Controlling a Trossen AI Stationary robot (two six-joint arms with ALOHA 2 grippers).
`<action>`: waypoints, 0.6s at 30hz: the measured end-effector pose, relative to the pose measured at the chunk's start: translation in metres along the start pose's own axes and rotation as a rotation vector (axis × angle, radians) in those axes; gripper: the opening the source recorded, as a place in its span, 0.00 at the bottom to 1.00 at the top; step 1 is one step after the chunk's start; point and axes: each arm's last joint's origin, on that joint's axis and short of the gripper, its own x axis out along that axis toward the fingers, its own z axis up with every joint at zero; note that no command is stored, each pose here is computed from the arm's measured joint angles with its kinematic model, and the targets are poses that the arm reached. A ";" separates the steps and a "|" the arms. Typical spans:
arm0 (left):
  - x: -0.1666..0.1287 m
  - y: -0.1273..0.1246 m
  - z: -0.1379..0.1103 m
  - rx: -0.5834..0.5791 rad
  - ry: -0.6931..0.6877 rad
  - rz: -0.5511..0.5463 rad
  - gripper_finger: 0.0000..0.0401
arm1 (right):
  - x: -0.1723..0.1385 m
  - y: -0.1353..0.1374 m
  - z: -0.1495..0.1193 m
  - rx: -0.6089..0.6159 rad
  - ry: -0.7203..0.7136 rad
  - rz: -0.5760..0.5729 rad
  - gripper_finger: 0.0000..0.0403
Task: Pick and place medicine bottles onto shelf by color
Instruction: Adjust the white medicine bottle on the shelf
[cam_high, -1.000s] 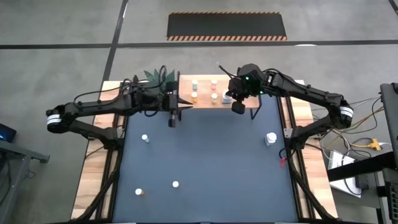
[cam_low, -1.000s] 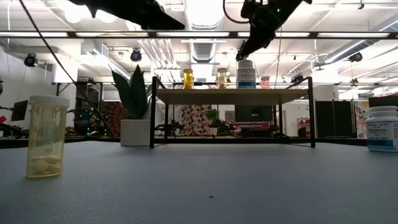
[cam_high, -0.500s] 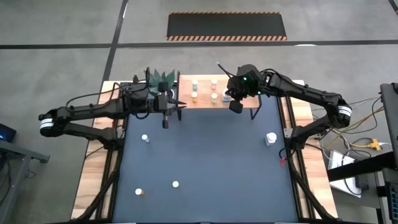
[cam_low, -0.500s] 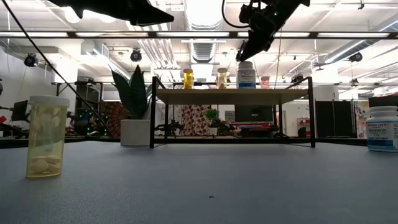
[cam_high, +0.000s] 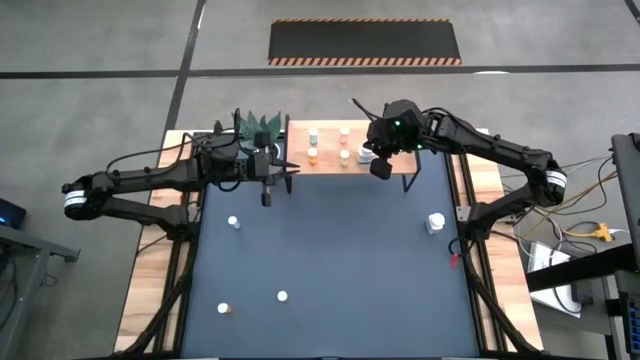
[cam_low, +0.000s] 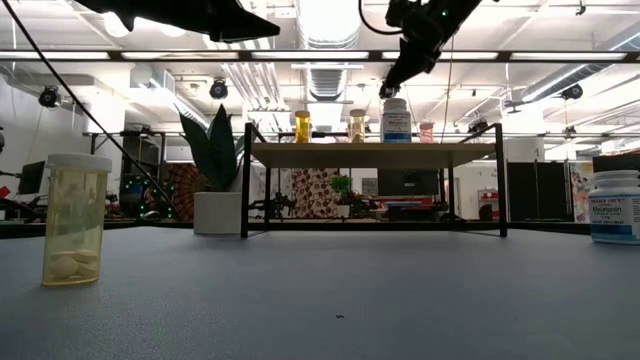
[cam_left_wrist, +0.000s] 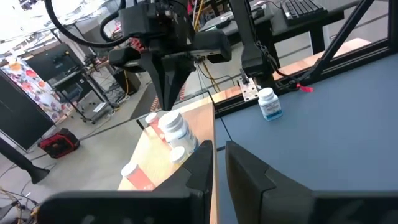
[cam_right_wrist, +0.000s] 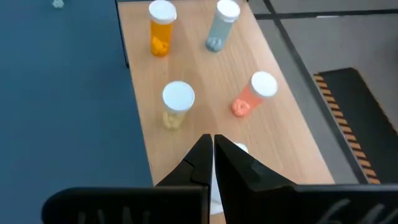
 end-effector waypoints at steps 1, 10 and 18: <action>0.000 0.000 0.000 0.000 0.000 0.000 0.07 | 0.001 0.000 0.000 0.000 0.003 -0.007 0.02; 0.000 0.000 0.000 0.001 0.002 0.002 0.07 | 0.012 0.000 -0.009 0.016 0.108 -0.045 0.02; 0.000 0.000 0.000 0.001 0.002 0.002 0.07 | 0.008 0.001 -0.011 0.049 0.125 -0.045 0.02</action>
